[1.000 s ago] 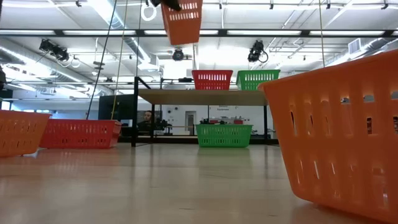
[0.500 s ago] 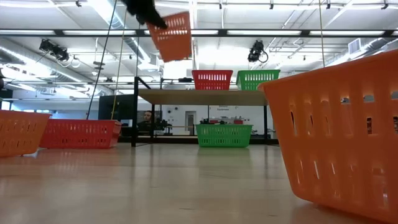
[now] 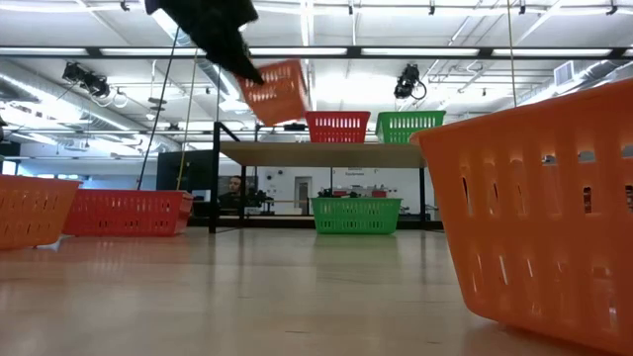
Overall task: Stack baskets on shelf by color
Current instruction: Put the top orange bin on the shelf
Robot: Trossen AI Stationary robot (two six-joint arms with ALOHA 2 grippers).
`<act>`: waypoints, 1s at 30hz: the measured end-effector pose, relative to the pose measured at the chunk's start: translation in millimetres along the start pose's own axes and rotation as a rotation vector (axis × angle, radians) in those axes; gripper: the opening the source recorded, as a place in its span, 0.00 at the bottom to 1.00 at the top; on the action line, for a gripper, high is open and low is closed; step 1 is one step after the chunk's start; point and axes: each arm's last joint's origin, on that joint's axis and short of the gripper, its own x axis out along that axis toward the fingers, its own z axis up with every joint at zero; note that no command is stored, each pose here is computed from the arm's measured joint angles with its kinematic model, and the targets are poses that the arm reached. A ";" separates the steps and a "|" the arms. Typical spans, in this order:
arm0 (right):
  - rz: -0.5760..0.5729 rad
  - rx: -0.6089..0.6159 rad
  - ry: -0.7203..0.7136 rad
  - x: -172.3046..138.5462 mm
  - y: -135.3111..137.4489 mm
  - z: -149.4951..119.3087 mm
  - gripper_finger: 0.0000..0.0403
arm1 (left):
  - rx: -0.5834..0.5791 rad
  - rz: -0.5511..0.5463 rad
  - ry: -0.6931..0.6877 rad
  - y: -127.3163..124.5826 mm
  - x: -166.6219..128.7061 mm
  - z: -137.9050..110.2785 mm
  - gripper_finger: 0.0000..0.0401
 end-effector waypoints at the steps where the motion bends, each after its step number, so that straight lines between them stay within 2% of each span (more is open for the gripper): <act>1: 0.000 0.008 0.000 0.0 0.0 0.0 0.36 | 0.009 -0.008 0.016 1.0 3.8 -1.9 0.01; 15: -0.001 0.045 0.002 0.0 -0.1 -0.1 0.36 | -0.002 -0.040 0.186 16.9 38.3 -25.6 0.03; 22: -0.001 0.036 0.002 0.0 -0.1 -0.2 0.36 | 0.014 -0.039 0.170 14.5 40.3 -22.1 0.03; 30: -0.003 0.025 0.002 0.0 -0.2 -0.3 0.36 | 0.024 0.014 0.209 12.2 41.1 -21.1 0.13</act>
